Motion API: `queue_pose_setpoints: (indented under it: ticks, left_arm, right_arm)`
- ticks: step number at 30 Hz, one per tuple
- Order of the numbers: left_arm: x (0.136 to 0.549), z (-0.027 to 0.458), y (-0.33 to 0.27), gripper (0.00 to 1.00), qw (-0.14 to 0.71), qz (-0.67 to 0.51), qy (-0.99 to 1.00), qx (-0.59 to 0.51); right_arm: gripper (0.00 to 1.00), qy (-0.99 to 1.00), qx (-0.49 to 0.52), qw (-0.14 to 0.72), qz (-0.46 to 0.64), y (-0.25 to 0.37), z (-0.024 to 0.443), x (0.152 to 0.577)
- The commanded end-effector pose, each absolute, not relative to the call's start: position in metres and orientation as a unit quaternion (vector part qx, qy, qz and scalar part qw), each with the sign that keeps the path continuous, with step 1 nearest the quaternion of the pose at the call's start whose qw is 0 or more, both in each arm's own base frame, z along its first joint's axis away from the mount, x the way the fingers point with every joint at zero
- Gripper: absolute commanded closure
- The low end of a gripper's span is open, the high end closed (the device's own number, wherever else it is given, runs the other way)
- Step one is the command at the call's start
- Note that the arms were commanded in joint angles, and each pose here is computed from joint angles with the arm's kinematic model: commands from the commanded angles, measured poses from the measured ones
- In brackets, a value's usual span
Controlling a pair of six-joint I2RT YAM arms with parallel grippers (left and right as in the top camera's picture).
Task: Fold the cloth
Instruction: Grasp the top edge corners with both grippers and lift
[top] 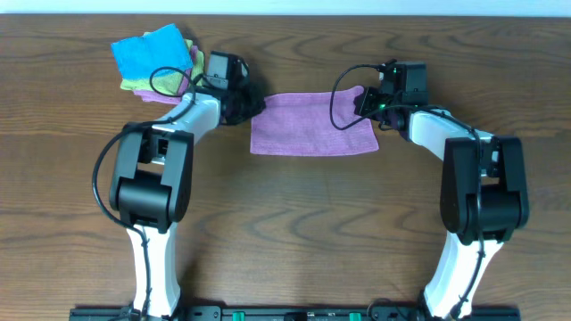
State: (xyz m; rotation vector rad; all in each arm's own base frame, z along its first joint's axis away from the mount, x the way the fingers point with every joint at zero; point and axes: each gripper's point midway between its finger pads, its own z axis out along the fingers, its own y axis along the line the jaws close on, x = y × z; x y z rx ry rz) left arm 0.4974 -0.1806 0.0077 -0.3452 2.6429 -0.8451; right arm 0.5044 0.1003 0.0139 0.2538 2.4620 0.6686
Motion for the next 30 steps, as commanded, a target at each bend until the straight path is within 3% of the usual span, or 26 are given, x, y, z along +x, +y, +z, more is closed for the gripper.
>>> queue_pose_setpoints:
  ticks: [1, 16, 23, 30]
  left_arm:
    - [0.515, 0.023, -0.172, 0.94, 0.182, -0.318, 0.923, -0.119]
    - [0.539, 0.084, -0.178, 0.95, 0.198, -0.340, 0.915, -0.087]
    - [0.518, 0.093, -0.177, 0.94, 0.174, -0.331, 0.926, -0.054]
    - [0.480, 0.099, -0.170, 0.94, 0.125, -0.308, 0.943, -0.024]
  right_arm:
    - [0.99, 0.913, 0.091, 0.308, 0.252, 0.096, 0.037, 0.511]
    - [0.99, 0.898, 0.073, 0.341, 0.267, 0.100, 0.082, 0.512]
    - [0.99, 0.898, 0.047, 0.335, 0.281, 0.107, 0.105, 0.498]
    - [0.99, 0.928, 0.025, 0.266, 0.258, 0.104, 0.103, 0.454]
